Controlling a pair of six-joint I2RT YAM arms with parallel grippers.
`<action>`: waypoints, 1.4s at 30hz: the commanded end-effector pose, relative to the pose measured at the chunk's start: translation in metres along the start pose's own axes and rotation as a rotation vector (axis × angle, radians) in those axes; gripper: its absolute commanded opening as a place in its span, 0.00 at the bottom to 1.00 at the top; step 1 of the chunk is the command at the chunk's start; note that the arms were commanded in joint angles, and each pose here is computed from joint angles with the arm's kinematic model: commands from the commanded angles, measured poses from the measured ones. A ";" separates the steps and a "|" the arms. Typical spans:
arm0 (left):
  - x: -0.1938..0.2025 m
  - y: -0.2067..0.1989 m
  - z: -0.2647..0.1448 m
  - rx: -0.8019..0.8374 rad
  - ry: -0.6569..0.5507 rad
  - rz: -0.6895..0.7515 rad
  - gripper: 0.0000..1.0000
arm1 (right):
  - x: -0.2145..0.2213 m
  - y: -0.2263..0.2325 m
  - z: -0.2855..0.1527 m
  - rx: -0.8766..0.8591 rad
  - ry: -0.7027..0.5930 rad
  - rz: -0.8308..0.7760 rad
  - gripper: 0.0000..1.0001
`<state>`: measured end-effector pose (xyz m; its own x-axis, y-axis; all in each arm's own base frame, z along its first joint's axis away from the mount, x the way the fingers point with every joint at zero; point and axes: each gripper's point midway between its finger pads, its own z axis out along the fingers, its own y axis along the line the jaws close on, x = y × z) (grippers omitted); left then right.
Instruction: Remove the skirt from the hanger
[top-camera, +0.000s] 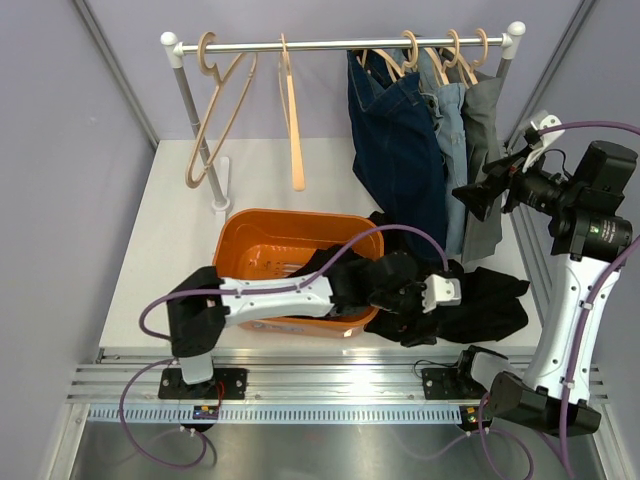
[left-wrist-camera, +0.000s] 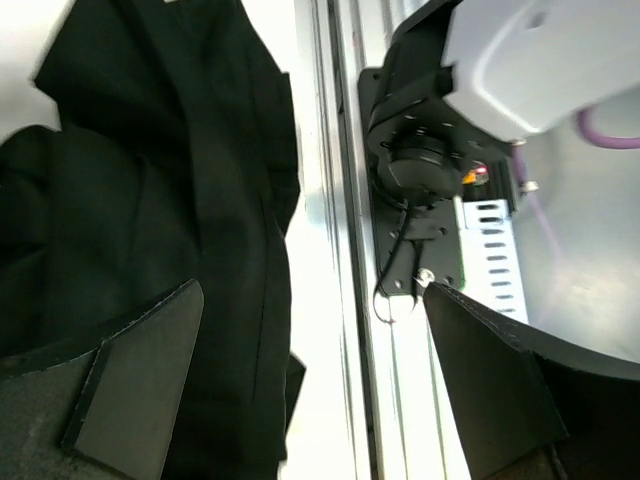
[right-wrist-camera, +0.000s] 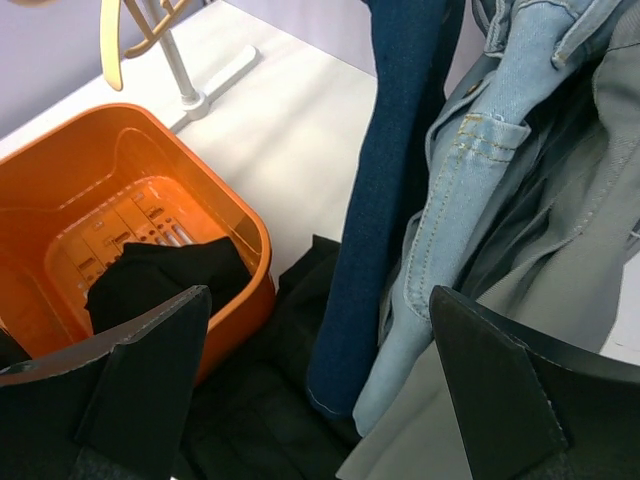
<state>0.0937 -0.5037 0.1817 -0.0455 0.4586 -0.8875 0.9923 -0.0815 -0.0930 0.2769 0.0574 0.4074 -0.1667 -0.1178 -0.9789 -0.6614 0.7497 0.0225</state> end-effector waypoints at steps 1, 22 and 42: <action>-0.021 0.014 0.023 -0.080 -0.044 0.069 0.95 | -0.009 0.010 -0.002 -0.038 -0.046 0.014 0.98; 0.083 0.093 0.071 -0.521 0.242 0.004 0.88 | -0.018 0.029 -0.012 -0.049 -0.108 0.021 0.99; -0.109 0.052 -0.029 -0.484 -0.246 -0.007 0.00 | -0.070 0.034 -0.030 0.036 -0.197 -0.059 0.99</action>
<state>0.1580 -0.5329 0.1493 -0.0749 0.5442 -0.8356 0.9352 0.3291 0.1305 0.2482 0.0741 0.4487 -0.0782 -0.0161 -0.9968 -0.6733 0.7383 0.0409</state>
